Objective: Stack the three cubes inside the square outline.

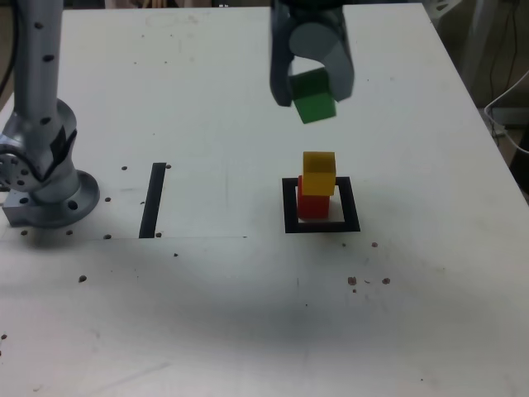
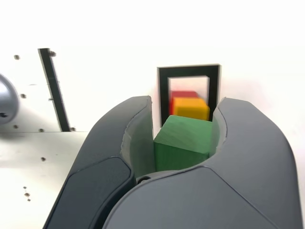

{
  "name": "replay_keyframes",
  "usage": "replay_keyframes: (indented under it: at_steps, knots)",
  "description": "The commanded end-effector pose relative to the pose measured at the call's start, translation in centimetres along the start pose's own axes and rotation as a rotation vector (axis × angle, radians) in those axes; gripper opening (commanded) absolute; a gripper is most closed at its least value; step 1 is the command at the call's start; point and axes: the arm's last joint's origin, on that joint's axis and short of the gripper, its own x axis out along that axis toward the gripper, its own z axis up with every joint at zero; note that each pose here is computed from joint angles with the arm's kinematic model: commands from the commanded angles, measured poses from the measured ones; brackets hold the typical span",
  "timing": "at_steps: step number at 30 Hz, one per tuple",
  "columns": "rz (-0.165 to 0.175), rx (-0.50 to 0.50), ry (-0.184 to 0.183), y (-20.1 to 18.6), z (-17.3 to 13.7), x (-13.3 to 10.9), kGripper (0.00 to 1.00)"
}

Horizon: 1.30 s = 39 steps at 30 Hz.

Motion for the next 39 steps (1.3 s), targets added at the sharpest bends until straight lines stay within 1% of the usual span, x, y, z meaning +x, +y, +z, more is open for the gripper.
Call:
replay_keyframes:
  at_steps: [1, 6, 10, 15, 17, 29, 39]
  knots:
    - [0.003, 0.024, 0.038, -0.3, 0.0, 0.3, 0.00]
    - [-0.001, 0.043, 0.083, -1.0, 0.6, 1.5, 0.00]
    - [0.003, 0.041, 0.119, -1.1, 0.9, 2.4, 0.00]
    - [-0.003, 0.037, 0.153, -1.4, 1.3, 3.4, 0.00]
    - [-0.006, 0.037, 0.161, -1.5, 1.5, 3.6, 0.00]
    - [-0.002, 0.038, 0.177, -1.8, 2.1, 4.4, 0.03]
    - [0.010, 0.019, 0.167, -1.7, 2.6, 4.6, 0.06]
